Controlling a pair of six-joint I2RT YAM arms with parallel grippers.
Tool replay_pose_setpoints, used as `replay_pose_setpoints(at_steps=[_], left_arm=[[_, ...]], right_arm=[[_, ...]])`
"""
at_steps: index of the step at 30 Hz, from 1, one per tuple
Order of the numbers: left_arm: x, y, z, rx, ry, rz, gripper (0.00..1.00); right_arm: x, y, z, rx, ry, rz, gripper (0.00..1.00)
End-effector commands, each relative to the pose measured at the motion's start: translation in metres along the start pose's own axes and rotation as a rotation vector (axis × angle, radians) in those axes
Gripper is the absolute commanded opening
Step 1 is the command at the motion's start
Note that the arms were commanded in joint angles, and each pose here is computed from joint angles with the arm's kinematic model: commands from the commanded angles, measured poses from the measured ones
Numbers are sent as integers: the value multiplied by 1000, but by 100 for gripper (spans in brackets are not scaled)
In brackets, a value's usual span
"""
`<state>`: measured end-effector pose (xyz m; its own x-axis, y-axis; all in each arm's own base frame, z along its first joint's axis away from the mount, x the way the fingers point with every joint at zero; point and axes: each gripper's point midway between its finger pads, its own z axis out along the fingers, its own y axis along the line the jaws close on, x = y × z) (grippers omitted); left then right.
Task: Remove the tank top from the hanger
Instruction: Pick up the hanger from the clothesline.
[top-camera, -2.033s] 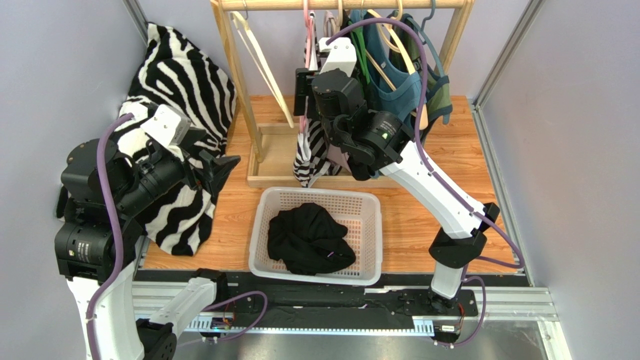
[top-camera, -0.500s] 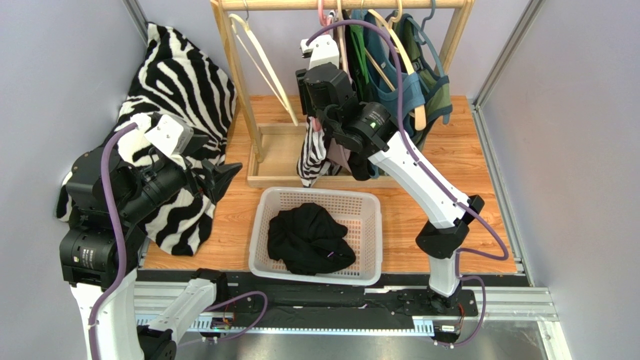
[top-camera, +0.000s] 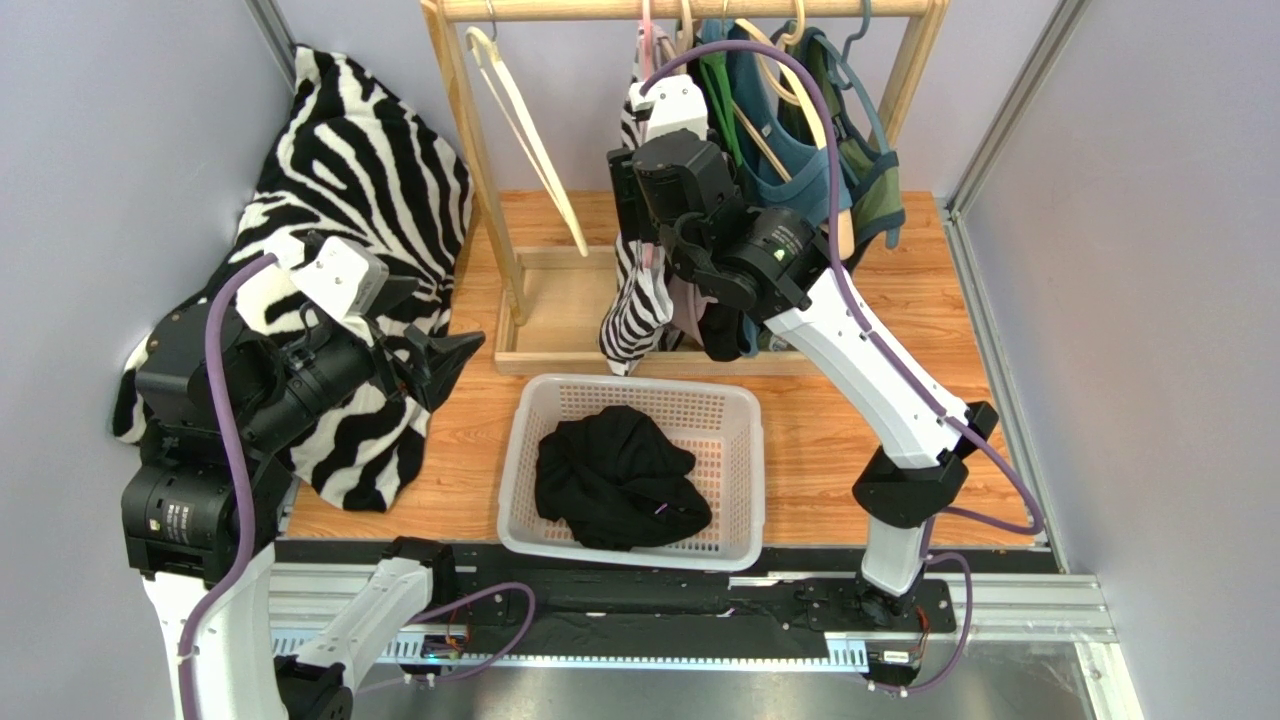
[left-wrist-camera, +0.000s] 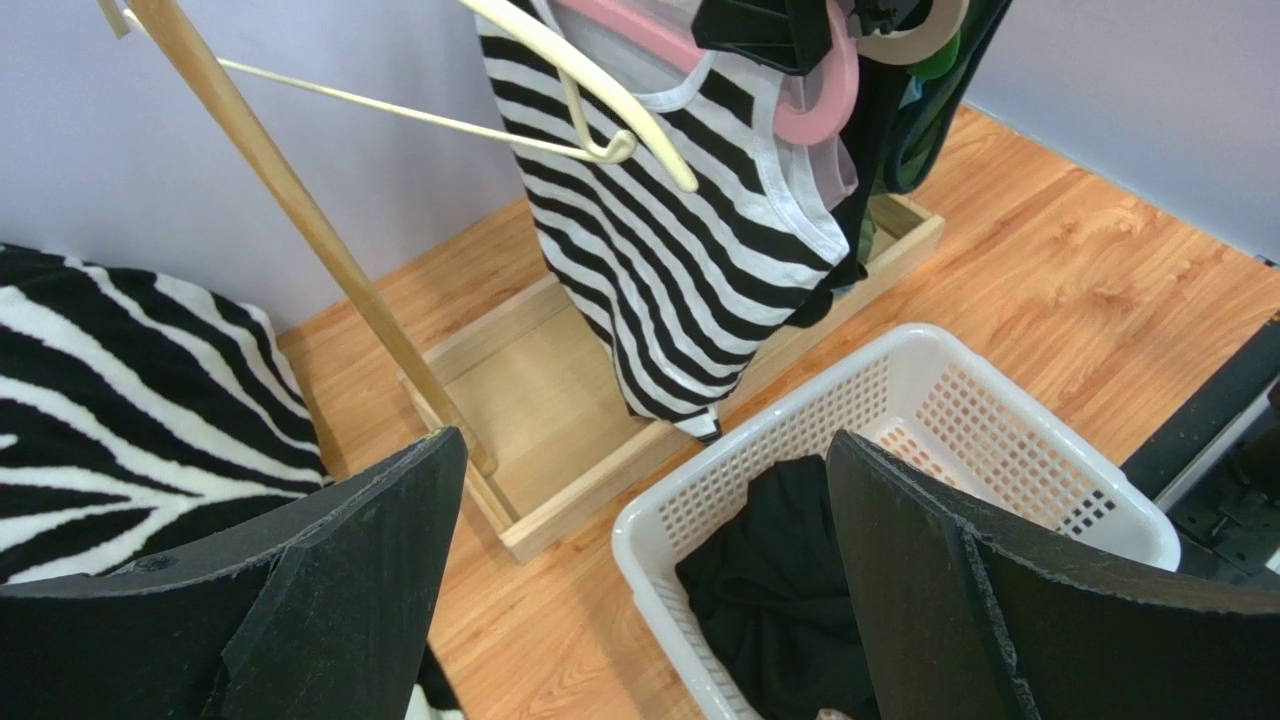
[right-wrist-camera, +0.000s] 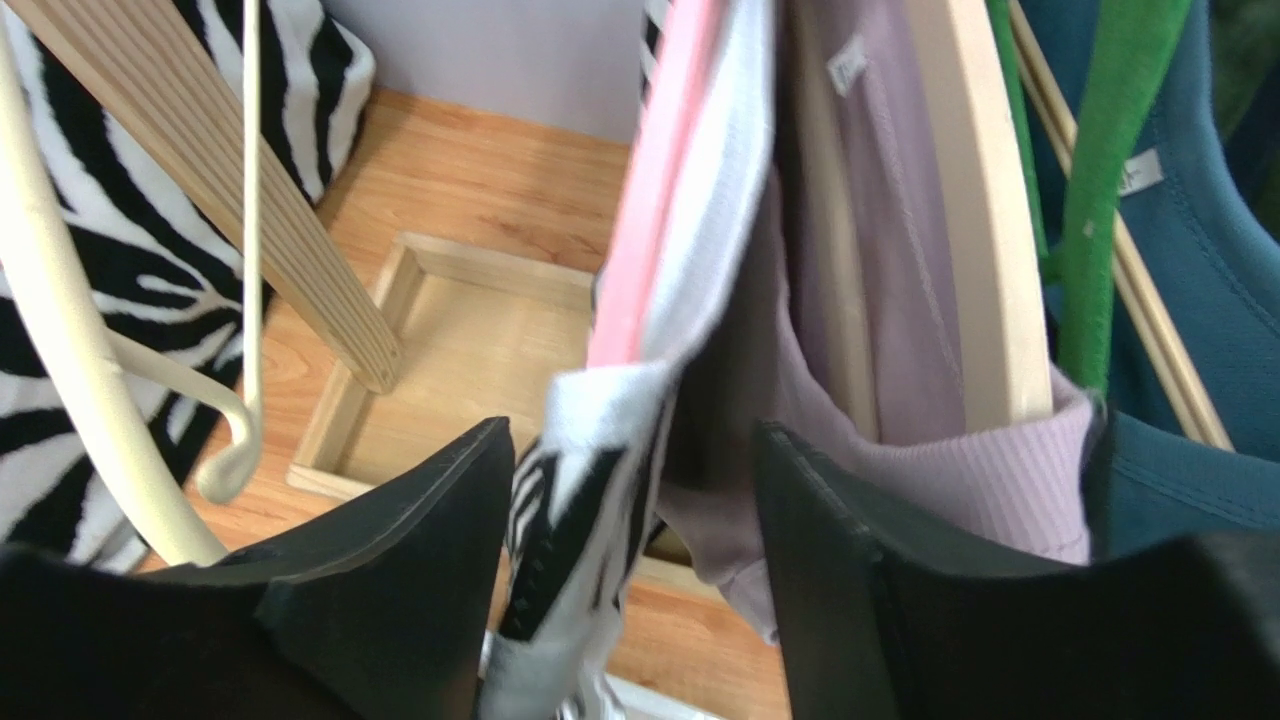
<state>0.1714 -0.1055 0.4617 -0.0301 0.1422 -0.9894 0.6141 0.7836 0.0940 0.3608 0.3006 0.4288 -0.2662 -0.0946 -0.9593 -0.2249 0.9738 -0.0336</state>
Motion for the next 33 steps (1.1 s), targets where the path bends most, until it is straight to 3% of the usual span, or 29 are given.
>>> replay_pose_setpoints(at_steps=[1, 7, 18, 20, 21, 23, 33], left_arm=[[-9, -2, -2, 6, -37, 25, 98], [-7, -3, -4, 11, -38, 25, 98], [3, -5, -3, 13, -21, 17, 98], [5, -6, -3, 18, -19, 14, 98], [5, -6, -3, 20, -18, 13, 98], [7, -6, -2, 21, -15, 10, 98], [10, -8, -3, 24, -11, 11, 98]], right_arm=[[7, -14, -7, 56, 38, 13, 66], [10, -20, -8, 84, 45, 3, 68], [-23, -28, -8, 115, -57, -49, 37], [-26, -28, -9, 110, -67, -59, 26], [-26, -27, -9, 104, -67, -69, 13], [-27, -27, -8, 102, -71, -74, 0], [-42, -15, -5, 38, -158, -95, 0]])
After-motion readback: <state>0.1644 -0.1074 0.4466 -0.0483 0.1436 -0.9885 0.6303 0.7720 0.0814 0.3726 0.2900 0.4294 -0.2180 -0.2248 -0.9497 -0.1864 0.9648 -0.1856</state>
